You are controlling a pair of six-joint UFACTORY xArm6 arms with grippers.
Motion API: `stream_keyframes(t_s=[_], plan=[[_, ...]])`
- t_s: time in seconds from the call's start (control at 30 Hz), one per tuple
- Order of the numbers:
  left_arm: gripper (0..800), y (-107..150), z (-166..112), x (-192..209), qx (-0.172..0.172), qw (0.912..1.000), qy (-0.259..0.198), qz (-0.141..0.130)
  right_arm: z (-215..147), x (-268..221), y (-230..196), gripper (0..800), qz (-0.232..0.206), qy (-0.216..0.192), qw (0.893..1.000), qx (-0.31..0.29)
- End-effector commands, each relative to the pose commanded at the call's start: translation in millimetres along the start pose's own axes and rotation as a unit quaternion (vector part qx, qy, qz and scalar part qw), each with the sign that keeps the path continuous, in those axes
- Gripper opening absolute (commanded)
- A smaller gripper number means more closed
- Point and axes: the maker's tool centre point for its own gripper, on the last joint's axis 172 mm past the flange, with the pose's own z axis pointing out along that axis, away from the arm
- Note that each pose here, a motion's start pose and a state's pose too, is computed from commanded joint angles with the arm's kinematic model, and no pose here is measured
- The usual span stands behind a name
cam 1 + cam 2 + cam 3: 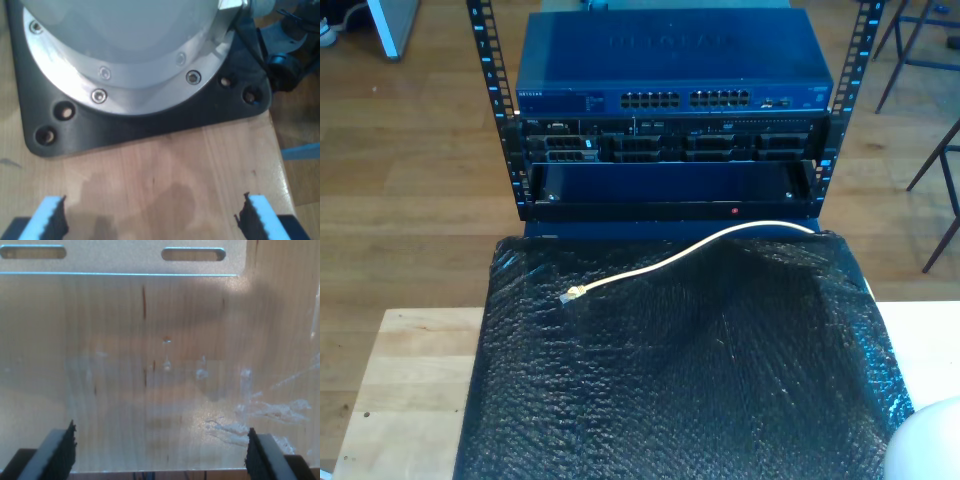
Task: Grab the cable and plug it in
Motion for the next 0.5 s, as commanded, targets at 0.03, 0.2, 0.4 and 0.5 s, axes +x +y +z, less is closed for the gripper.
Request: stream_keyframes(t_s=[0.03, 0.2, 0.4, 0.5], plan=[[800, 0.2, -0.3, -0.2, 0.0, 1.0, -0.001, -0.001, 0.3, 0.3, 0.0, 799, 0.0, 0.001, 1.0, 0.0], [800, 0.2, 0.0, 0.0, 0.0, 1.0, 0.0, -0.001, 0.3, 0.3, 0.0, 799, 0.0, 0.001, 1.0, 0.0], [800, 0.2, 0.0, 0.0, 0.0, 1.0, 0.0, -0.001, 0.0, 0.0, 0.0, 799, 0.0, 0.0, 1.0, 0.0], [800, 0.2, 0.0, 0.0, 0.0, 1.0, 0.0, -0.001, 0.9, 1.0, -0.1, 799, 0.0, 0.002, 1.0, 0.0]])
